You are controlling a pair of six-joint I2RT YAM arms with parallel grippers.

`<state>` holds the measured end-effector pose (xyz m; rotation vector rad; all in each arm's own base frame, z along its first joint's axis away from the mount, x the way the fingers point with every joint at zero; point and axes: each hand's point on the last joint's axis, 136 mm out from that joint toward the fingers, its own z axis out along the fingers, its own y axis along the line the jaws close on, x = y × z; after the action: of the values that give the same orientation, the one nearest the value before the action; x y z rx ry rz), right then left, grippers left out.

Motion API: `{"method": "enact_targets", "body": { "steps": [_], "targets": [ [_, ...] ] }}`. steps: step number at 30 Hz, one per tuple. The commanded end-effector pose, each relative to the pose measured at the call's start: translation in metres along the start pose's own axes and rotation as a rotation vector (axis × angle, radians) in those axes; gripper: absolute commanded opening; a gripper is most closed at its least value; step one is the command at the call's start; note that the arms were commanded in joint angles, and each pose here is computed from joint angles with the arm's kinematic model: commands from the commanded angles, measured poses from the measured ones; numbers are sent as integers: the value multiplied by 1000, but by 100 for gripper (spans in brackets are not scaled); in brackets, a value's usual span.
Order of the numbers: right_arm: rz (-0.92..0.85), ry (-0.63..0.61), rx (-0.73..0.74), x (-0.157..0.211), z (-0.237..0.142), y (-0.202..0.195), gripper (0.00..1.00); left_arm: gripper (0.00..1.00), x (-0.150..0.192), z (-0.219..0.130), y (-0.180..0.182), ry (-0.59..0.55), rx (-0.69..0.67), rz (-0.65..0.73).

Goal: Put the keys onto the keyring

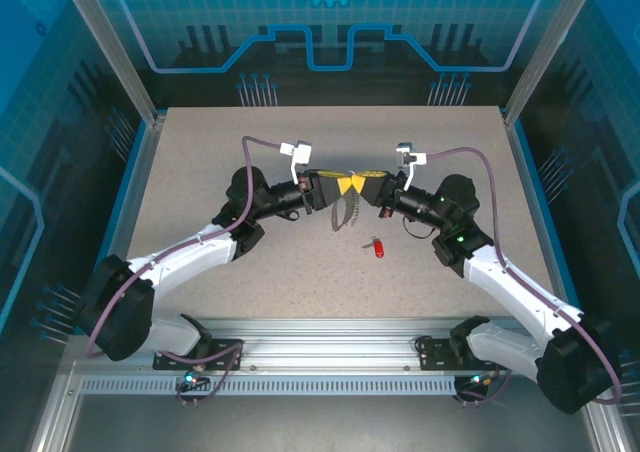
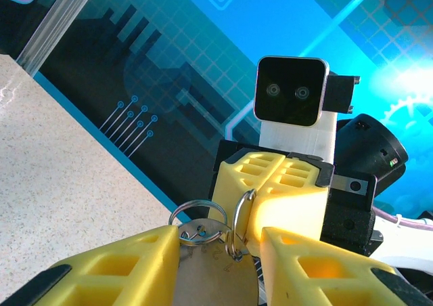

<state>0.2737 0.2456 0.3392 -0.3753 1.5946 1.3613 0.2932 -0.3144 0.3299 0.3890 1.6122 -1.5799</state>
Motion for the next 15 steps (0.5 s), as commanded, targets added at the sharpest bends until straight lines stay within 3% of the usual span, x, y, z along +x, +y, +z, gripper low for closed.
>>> {"method": "enact_targets", "body": {
  "steps": [1, 15],
  "targets": [
    [-37, -31, -32, -10, -3, 11, 0, 38, -16, -3, -19, -67, 34, 64],
    [-38, -32, -27, -10, -3, 9, 0, 22, -15, -2, -22, -58, 64, 59]
  ]
}}
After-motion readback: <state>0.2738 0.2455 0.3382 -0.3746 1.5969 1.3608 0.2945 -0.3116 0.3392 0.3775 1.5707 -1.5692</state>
